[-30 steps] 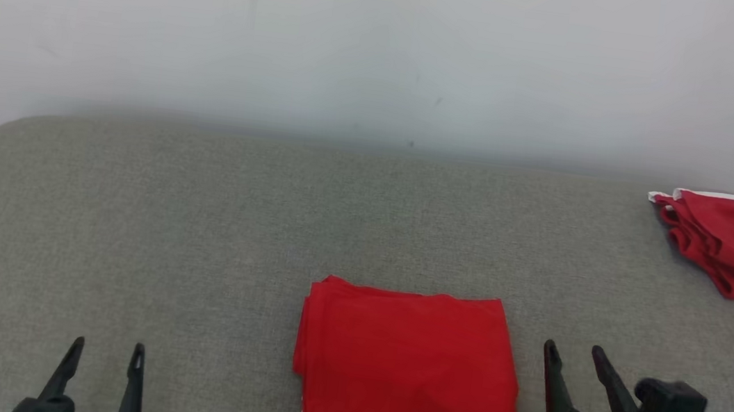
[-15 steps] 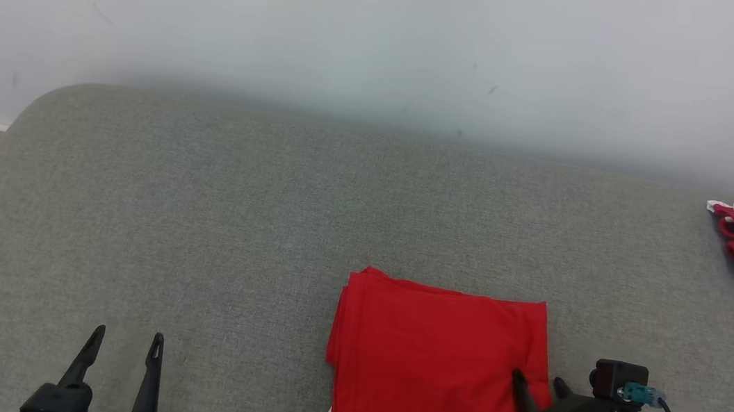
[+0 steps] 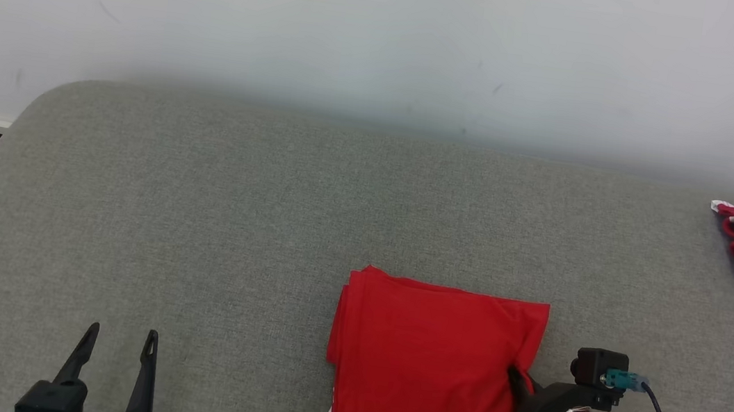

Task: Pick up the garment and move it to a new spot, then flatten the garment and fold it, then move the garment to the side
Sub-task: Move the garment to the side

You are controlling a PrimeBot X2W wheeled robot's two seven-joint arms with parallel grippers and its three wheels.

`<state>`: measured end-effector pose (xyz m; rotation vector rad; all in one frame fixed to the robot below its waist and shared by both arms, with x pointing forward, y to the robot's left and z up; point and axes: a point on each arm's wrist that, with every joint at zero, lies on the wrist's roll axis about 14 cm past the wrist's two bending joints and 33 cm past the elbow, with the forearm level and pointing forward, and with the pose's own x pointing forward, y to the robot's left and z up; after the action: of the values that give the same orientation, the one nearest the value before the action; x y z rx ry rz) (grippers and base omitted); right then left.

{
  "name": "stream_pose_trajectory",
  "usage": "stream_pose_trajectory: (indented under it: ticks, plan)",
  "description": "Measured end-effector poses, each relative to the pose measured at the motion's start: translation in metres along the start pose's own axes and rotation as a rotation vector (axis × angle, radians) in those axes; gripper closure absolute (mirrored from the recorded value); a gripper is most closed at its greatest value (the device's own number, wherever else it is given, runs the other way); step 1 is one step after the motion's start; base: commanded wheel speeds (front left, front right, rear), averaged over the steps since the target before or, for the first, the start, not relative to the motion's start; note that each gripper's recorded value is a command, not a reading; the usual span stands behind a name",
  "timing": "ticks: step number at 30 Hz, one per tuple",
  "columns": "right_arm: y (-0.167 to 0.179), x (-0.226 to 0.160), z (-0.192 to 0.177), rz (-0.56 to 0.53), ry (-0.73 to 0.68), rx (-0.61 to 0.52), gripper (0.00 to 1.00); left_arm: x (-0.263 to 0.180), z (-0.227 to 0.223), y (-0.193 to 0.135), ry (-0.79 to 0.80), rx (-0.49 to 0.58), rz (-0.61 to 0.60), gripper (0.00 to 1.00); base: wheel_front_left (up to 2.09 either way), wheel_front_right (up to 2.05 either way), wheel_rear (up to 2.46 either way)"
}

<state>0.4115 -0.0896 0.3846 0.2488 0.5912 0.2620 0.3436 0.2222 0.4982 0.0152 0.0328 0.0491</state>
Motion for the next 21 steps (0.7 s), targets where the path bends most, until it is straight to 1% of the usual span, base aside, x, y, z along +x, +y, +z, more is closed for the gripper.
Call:
stream_pose_trajectory:
  ticks: [2, 4, 10, 13, 15, 21]
  plan:
    - [-0.005, 0.000, 0.007, -0.005, -0.014, -0.008, 1.00, 0.001, 0.000, -0.002, 0.000, -0.001, -0.005, 0.00, 0.00, 0.00, 0.00]
    - [-0.013, 0.002, 0.023, -0.015, -0.042, -0.040, 1.00, 0.003, -0.001, -0.004, 0.004, -0.004, -0.011, 0.00, 0.00, 0.00, 0.00]
    - [-0.053, 0.004, 0.122, -0.078, -0.218, -0.192, 1.00, 0.013, -0.006, -0.010, 0.016, -0.007, -0.032, 0.00, 0.00, 0.00, 0.00]
    - [-0.075, 0.000, 0.166, -0.122, -0.282, -0.253, 1.00, 0.023, -0.004, -0.015, 0.009, -0.011, -0.045, 0.00, 0.00, 0.00, 0.00]
    - [-0.090, -0.003, 0.189, -0.155, -0.306, -0.304, 1.00, 0.031, -0.004, -0.018, 0.007, -0.014, -0.053, 0.00, 0.00, 0.00, 0.00]
    - [-0.140, -0.011, 0.237, -0.275, -0.300, -0.447, 1.00, 0.055, 0.000, -0.028, -0.014, -0.016, -0.080, 0.00, 0.00, 0.00, 0.00]
